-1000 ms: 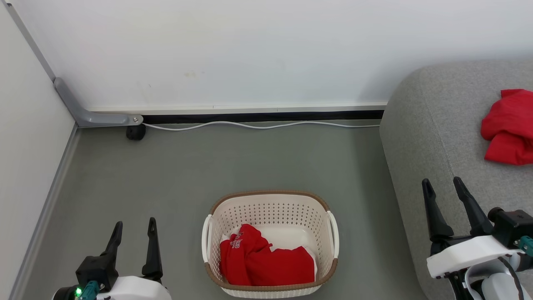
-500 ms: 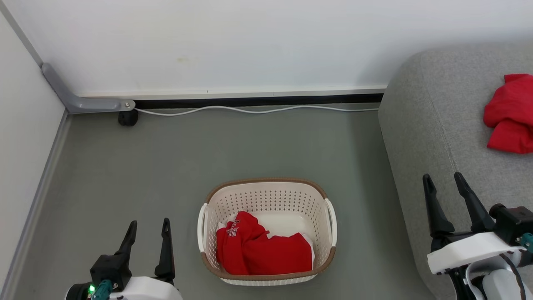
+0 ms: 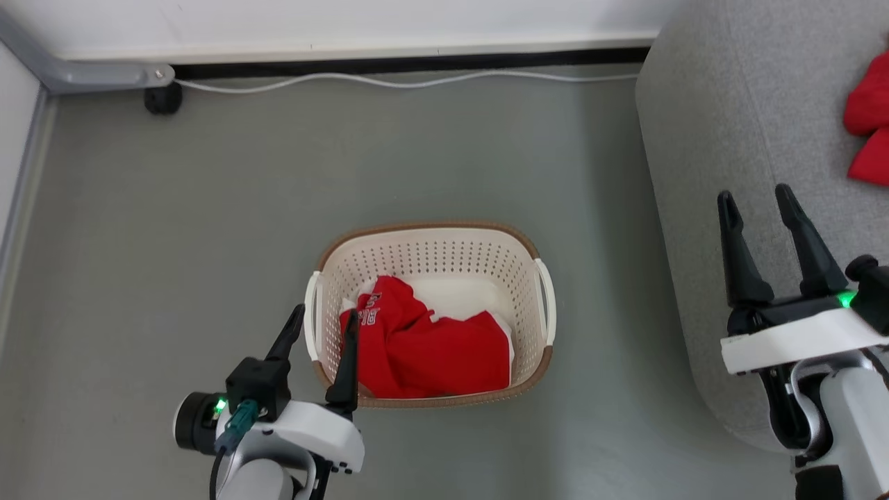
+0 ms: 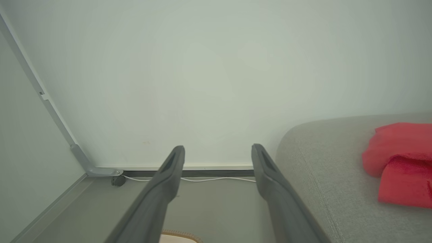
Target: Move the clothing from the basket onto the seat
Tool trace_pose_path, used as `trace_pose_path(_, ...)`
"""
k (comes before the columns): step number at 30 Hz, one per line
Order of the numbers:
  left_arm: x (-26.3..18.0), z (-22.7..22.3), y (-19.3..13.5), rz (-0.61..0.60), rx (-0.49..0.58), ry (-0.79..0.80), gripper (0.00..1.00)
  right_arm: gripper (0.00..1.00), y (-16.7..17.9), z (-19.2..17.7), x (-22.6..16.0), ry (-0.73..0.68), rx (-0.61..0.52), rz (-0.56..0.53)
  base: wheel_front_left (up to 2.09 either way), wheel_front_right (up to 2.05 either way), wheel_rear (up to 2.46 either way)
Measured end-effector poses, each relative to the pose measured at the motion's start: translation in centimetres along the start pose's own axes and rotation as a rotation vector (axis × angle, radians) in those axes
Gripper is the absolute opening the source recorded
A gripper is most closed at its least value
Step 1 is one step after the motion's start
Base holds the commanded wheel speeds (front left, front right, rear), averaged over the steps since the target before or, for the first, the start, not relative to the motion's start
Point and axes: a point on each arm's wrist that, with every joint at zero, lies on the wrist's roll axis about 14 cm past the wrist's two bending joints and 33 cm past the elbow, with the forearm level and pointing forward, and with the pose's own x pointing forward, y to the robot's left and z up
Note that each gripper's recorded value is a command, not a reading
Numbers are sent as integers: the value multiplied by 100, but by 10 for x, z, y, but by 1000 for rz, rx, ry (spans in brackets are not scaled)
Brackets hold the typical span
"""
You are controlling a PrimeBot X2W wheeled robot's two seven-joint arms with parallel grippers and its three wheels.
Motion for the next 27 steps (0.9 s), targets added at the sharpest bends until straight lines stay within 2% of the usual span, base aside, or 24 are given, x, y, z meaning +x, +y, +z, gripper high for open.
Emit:
trace_pose_path(14,87,-78,-46,-189,33,190,100,100,-16,-27,65,-8,-1,31,0,0,0)
trace_pose_path(27,135,-172,-73,-389,147,390,100,100,-23,-66,91,27,2,47,0,0,0)
